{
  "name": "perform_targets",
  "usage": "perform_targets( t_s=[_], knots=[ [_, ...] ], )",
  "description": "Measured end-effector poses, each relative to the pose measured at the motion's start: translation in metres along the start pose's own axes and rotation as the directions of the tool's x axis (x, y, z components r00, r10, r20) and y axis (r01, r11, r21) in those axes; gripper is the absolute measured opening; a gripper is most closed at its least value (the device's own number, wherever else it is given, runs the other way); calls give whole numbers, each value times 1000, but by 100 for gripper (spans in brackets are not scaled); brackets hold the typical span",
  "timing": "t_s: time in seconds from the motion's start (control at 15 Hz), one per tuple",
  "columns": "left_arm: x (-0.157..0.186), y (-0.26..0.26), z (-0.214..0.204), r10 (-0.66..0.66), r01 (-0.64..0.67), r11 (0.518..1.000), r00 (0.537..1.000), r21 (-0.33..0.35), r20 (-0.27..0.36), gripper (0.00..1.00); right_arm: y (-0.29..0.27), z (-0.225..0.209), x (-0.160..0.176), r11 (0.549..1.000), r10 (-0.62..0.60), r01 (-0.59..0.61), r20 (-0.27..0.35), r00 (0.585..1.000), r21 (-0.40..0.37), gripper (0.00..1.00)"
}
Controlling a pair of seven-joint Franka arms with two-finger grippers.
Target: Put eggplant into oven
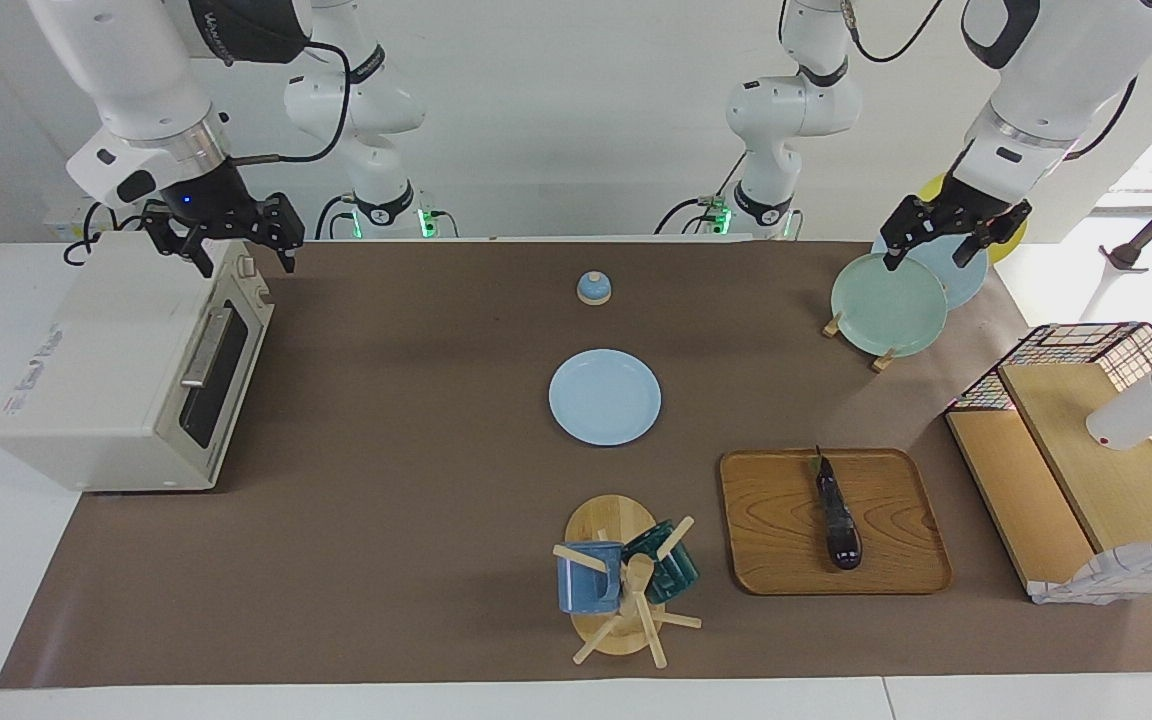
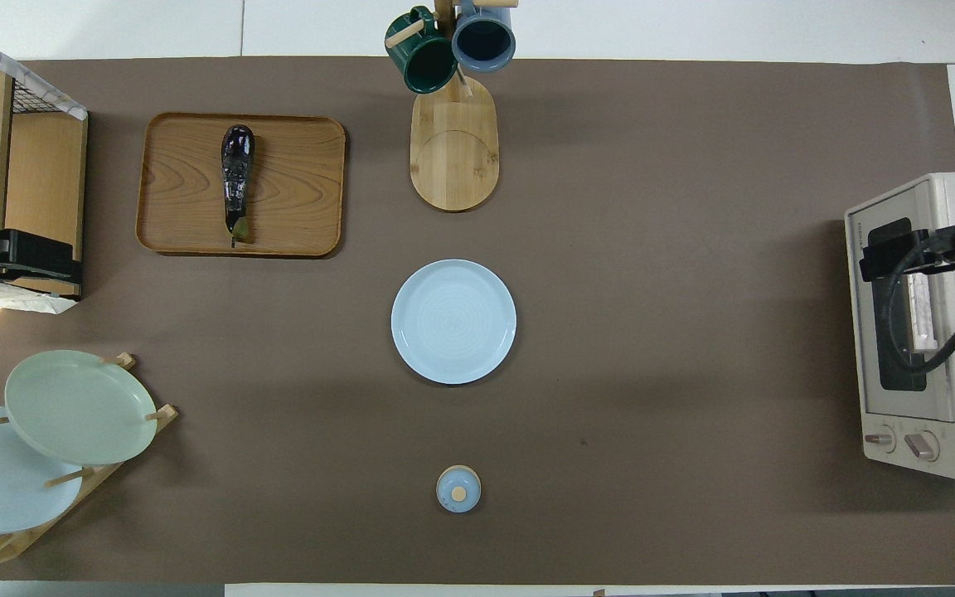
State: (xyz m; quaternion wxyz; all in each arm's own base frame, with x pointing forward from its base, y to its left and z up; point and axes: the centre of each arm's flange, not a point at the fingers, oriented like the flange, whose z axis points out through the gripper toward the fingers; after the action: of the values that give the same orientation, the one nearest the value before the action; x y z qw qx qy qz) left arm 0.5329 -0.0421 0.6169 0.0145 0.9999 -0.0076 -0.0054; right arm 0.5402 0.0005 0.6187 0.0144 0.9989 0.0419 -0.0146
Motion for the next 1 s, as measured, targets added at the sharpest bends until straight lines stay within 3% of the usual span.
perform_targets(
  t_s=[0.13,0.4,0.73,1.0],
  knots=[
    [17,2,19,4,-4,1000,1000,-2,-6,100,-1,4,7,1000,-7,7,-55,998,-2,98],
    [75,8,99,15,-14,1000,999,-12,33,100,4,25,2,995,-98,98,-47,994,-5,53],
    [156,29,216,41,-40,999,999,-34,35,100,47,67,-9,999,-30,30,-13,999,-14,1],
    [190,43,277,64,-65,997,998,-41,-28,100,58,97,-7,994,-24,23,1,1000,-109,1]
  ],
)
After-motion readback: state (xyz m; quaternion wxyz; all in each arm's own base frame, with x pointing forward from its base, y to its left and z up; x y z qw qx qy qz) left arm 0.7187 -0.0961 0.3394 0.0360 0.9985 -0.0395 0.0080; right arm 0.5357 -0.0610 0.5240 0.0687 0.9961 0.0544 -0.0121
